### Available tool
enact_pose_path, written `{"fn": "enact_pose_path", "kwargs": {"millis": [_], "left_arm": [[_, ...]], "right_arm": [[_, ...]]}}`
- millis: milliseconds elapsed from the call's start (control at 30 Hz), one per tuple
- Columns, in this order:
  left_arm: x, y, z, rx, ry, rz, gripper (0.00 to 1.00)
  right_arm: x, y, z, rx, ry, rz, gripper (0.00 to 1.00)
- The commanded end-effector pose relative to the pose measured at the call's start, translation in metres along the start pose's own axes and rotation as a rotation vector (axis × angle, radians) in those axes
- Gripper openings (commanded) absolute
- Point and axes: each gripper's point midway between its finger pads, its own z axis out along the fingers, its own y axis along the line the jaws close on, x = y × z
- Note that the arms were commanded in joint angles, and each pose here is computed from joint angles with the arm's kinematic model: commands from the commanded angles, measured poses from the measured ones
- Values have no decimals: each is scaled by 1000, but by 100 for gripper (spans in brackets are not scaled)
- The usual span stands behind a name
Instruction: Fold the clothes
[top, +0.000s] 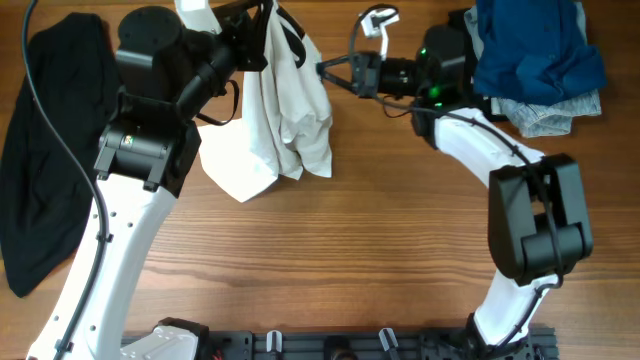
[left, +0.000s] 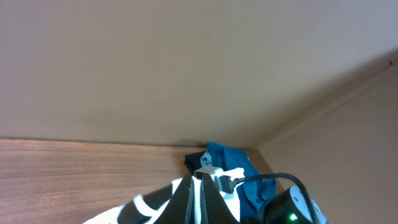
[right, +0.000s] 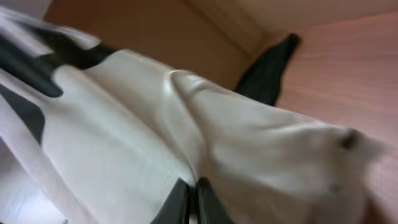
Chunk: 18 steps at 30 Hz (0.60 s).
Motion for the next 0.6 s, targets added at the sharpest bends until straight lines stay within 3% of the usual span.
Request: {"fn": "enact_pose_path", "kwargs": {"millis": [0, 133, 200, 267, 433, 467, 500, 533, 567], "left_arm": [[1, 5, 15, -11, -9, 22, 4], [23, 24, 37, -43, 52, 5, 4], [39, 36, 50, -61, 94, 12, 4], [53, 45, 61, -77, 132, 5, 4], [78, 49, 85, -59, 173, 81, 4], [82, 47, 90, -47, 172, 99, 10], [86, 45, 97, -33, 169, 127, 29], [91, 44, 103, -21, 170, 163, 79], [95, 46, 105, -21, 179, 196, 100]], "right_arm": [[-5, -18, -21, 92, -18, -31, 4], [-4, -67, -63, 479, -66, -4, 8], [3, -94, -108, 860, -63, -10, 8], [9, -94, -142, 1078, -42, -25, 9], [23, -72, -159, 1142, 19, -18, 16], [26, -70, -158, 1133, 27, -10, 17], [28, -70, -157, 1124, 36, -2, 18], [31, -70, -158, 1127, 44, 7, 20], [33, -70, -158, 1129, 50, 12, 20]]}}
